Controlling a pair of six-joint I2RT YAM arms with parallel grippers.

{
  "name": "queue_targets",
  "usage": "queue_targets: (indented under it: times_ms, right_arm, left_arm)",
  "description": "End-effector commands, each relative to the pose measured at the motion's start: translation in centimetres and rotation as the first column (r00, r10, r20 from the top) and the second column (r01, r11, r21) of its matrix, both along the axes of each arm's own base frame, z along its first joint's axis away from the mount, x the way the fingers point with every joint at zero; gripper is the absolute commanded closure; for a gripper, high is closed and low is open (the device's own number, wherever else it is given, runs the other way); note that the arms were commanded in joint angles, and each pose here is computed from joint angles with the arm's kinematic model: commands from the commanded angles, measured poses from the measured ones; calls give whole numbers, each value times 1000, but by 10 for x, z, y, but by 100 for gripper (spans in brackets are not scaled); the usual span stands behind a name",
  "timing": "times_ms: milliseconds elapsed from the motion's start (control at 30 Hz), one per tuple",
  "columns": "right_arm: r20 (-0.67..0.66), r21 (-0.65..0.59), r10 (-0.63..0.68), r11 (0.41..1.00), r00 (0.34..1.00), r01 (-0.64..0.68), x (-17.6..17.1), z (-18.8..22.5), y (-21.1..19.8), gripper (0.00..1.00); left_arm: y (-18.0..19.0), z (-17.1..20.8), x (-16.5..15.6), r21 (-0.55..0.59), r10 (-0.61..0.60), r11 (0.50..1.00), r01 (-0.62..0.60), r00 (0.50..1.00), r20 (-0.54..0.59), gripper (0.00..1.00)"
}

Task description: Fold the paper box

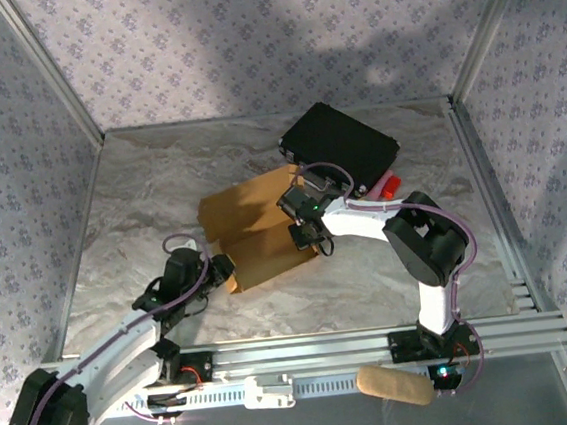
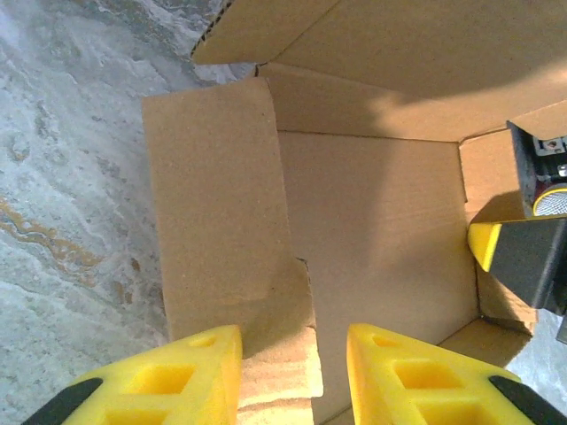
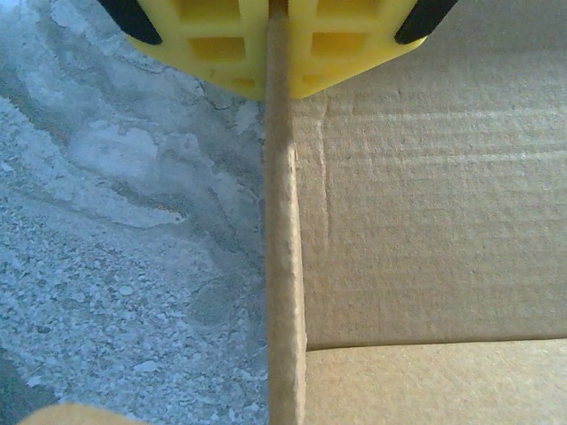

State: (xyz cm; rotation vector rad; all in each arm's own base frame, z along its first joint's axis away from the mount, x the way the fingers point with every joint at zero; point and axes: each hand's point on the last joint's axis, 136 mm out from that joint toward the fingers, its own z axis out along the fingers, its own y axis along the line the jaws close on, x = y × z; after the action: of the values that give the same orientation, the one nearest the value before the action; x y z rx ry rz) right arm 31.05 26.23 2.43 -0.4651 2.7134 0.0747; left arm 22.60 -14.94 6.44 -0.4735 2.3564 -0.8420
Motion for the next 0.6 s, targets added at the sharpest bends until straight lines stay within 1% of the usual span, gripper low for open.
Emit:
queue_targets:
  times_ms: [0,133,300,367,467,533,567]
  right_arm:
    - [-63,-58,3,998,998,-7,-14,-12,-7,99]
    - [-66,-62,3,998,998,-7,-14,-12,-7,100]
    - [-64,-59,4,998,998,-8,-14,-12,-6,100]
    - [-64,-57,4,998,998,-7,-14,-11,-6,100]
    - [-67,-58,6,998,998,-10,-15,-12,-6,100]
    - [-68,-58,5,998,998,-9,-14,-12,-6,100]
    - [-69,-58,6,998,998,-10,-15,-13,-6,100]
  left_arm:
    - [0,-3,0,3,-2,1000,2,1000,-7,66]
    - [6,5,-2,30,10,999,-10,1000,-2,68]
    - [35,33,-12,71,93,993,-99,992,86,62]
    - [41,29,-15,52,106,992,-111,991,79,61]
    - [36,9,-12,-11,101,995,-101,995,25,62]
    - [32,6,-6,-50,96,994,-95,995,31,63]
    - [28,10,-1,-70,89,994,-85,995,53,63]
